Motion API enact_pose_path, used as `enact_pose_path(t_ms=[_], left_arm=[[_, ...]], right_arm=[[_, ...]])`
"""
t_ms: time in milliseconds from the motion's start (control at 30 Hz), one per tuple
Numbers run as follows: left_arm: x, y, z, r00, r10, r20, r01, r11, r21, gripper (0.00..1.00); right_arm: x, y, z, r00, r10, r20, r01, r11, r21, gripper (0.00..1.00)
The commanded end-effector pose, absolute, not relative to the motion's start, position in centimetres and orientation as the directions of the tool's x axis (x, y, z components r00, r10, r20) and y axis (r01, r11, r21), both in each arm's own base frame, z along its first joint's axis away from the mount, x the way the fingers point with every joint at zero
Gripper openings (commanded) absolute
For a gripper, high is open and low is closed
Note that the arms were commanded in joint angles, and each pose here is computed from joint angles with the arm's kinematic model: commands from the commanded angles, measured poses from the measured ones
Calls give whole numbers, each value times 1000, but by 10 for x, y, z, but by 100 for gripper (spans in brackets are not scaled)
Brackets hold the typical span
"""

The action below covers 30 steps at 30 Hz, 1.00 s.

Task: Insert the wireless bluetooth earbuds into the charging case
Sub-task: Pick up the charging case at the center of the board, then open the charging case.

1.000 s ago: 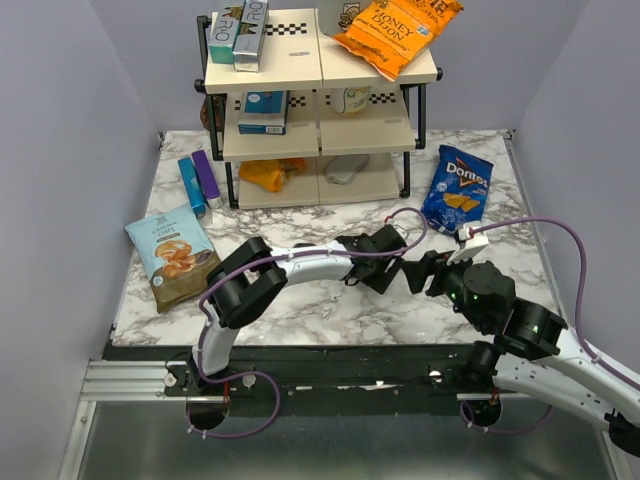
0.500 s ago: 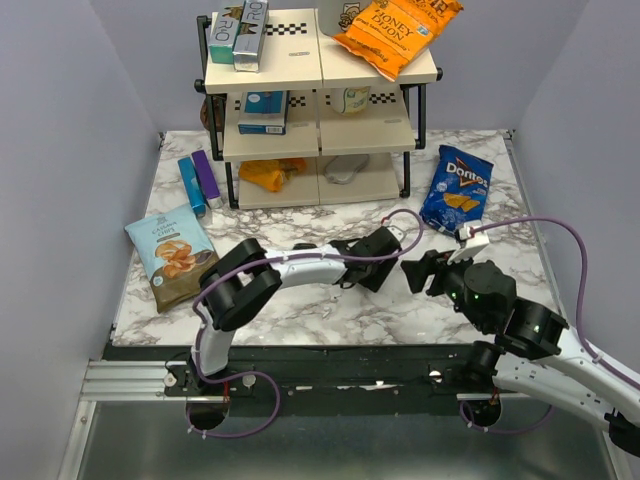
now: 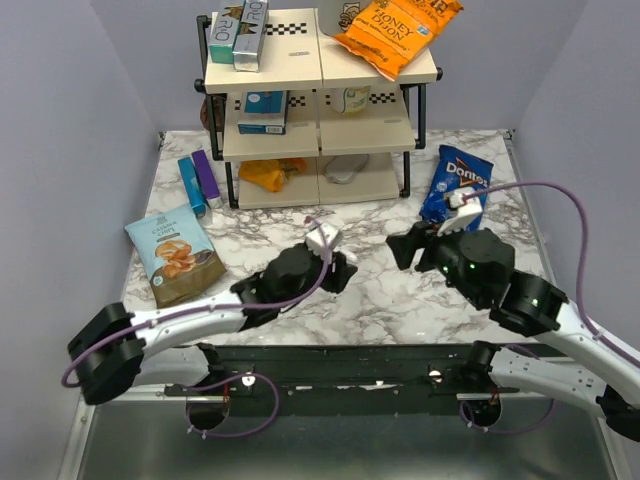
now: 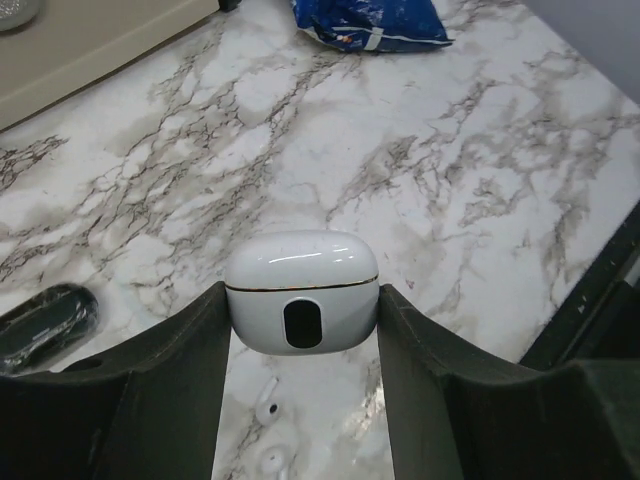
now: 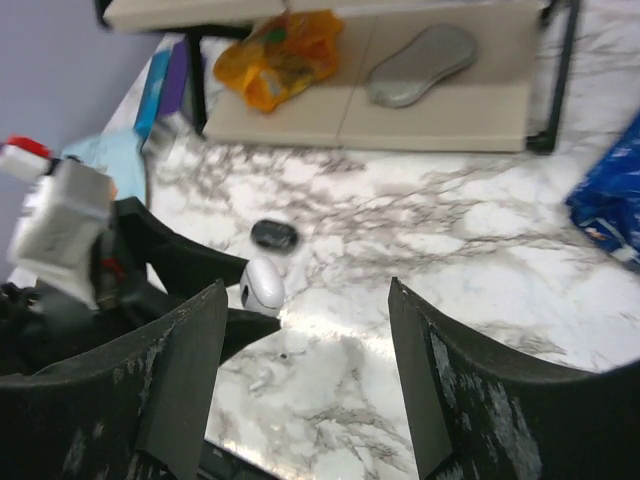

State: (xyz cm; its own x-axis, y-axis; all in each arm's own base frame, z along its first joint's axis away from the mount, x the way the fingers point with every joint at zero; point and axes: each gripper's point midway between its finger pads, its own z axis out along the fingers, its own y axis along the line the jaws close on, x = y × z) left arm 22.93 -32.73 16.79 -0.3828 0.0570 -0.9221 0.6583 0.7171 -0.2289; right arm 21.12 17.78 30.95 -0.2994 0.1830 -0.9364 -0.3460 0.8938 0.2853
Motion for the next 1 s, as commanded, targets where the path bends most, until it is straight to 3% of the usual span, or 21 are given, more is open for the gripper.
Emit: enact_pose_path(t_ms=[0, 267, 333, 400, 967], left_arm=[[191, -306, 230, -51, -216, -975, 819, 549, -165, 7], [172, -281, 245, 202, -164, -965, 834, 545, 82, 0], [172, -280, 246, 220, -147, -964, 829, 549, 106, 0], [174, -278, 246, 244, -122, -962, 817, 560, 136, 0], [174, -274, 250, 283, -83, -956, 793, 580, 184, 0]], right_arm=[[197, 227, 304, -355, 19, -935, -570, 788, 232, 74], [169, 279, 304, -368, -128, -921, -788, 568, 236, 79], [166, 287, 301, -381, -147, -913, -805, 539, 248, 89], [162, 295, 300, -394, -154, -906, -816, 512, 268, 92], [190, 315, 271, -441, -206, -873, -772, 584, 252, 89]])
